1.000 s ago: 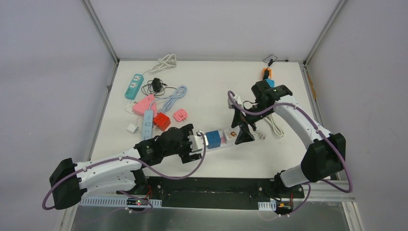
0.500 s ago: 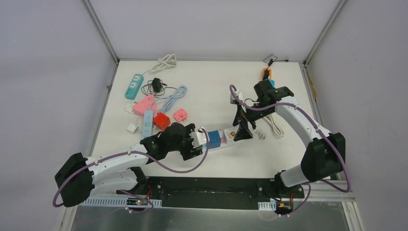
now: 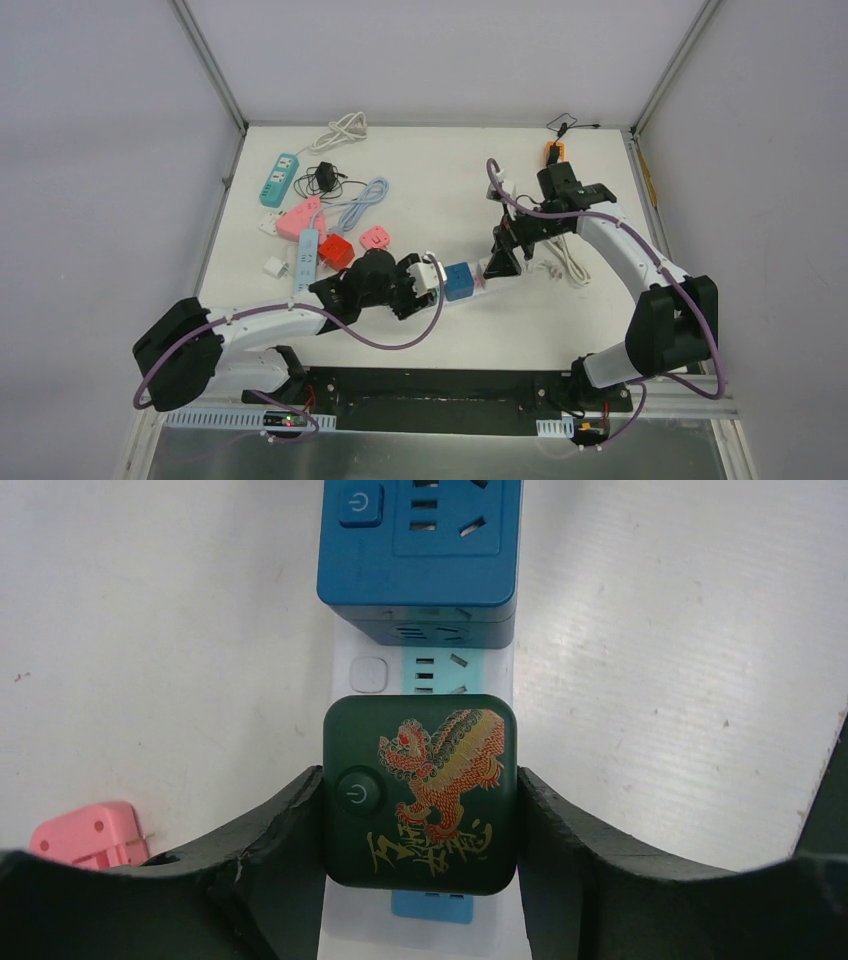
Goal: Pull the plug off the socket
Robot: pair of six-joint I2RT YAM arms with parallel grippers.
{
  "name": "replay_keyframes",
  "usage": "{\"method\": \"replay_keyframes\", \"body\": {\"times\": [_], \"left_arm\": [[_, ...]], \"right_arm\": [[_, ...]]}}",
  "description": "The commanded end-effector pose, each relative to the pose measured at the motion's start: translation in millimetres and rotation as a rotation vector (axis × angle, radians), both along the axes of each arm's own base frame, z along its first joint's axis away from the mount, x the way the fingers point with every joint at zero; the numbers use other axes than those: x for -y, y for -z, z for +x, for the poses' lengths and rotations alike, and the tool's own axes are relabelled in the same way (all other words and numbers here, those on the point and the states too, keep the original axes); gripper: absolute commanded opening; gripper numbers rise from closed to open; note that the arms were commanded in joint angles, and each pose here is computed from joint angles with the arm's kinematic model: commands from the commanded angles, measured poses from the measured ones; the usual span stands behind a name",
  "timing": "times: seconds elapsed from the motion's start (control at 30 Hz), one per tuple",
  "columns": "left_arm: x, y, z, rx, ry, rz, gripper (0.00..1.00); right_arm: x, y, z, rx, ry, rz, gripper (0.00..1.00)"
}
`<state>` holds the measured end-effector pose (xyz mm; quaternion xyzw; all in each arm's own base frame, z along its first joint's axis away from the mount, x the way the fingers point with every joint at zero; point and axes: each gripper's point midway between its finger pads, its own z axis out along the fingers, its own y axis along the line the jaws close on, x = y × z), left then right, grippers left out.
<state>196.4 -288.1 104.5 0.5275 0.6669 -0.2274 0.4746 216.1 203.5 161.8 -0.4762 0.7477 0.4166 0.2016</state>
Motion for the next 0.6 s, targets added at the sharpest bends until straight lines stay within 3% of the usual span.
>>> {"method": "replay_keyframes", "body": {"times": [0.0,0.23,0.27,0.4,0.57], "left_arm": [[40.6,-32.2,23.9,0.046,0.010,-0.147,0.00],[79.9,-28.3,41.5,-0.003,0.025,-0.180,0.00],[82.2,-28.9,43.0,-0.006,0.017,-0.195,0.00],[85.0,-27.6,43.2,-0.018,-0.006,-0.229,0.00],[85.0,-22.9,39.3,-0.034,-0.015,-0.220,0.00]], "right_arm": [[4.2,-17.6,37.9,-0.026,0.253,0.030,1.00],[6.1,-20.6,41.0,-0.050,0.303,0.085,0.99],[6.6,-19.4,40.3,-0.108,0.347,0.082,0.84],[5.8,-14.4,44.3,-0.174,0.392,0.113,0.47],[0.0,-4.8,45.9,-0.255,0.393,0.135,0.18]]}}
